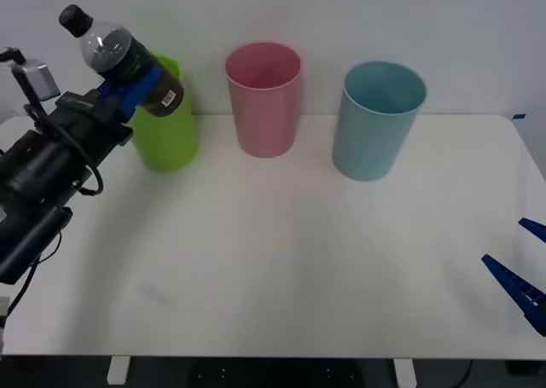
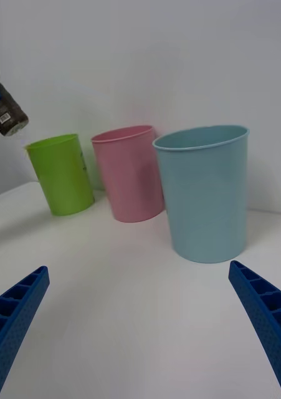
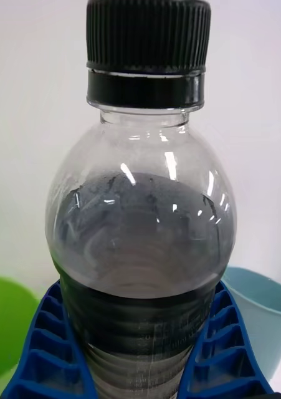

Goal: Grasp the object on the table and drop it into the matching bin: aluminum can to the light blue bin, PET bottle to the pink bin.

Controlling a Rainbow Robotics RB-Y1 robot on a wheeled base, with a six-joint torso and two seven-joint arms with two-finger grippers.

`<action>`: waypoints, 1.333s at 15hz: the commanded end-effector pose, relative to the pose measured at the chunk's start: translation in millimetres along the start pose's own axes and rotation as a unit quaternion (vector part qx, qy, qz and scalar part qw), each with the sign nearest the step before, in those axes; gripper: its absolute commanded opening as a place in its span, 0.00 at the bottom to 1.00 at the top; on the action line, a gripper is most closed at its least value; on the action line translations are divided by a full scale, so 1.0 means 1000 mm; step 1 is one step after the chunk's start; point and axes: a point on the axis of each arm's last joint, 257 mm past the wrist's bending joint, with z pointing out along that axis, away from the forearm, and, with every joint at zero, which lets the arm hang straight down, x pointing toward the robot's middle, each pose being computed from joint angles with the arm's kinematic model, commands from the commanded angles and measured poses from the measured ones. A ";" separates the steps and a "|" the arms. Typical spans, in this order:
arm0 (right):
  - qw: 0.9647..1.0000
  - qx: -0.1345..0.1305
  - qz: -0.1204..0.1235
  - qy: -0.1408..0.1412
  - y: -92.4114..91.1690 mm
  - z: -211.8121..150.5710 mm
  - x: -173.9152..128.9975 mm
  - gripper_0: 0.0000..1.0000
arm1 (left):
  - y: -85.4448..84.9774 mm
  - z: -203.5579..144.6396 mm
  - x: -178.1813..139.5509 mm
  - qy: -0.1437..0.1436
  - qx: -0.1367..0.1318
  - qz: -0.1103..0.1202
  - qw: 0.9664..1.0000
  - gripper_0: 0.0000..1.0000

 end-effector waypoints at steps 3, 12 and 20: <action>1.000 0.000 0.000 0.000 0.000 0.000 0.000 1.00 | -0.006 0.075 0.011 0.023 0.022 0.008 0.999 0.00; 1.000 0.000 0.000 0.000 0.000 0.000 0.000 1.00 | -0.015 0.183 0.043 0.086 0.008 0.044 0.995 0.00; 1.000 0.000 0.000 0.000 0.000 0.000 0.000 1.00 | -0.035 0.232 0.058 0.105 -0.022 0.059 0.992 0.00</action>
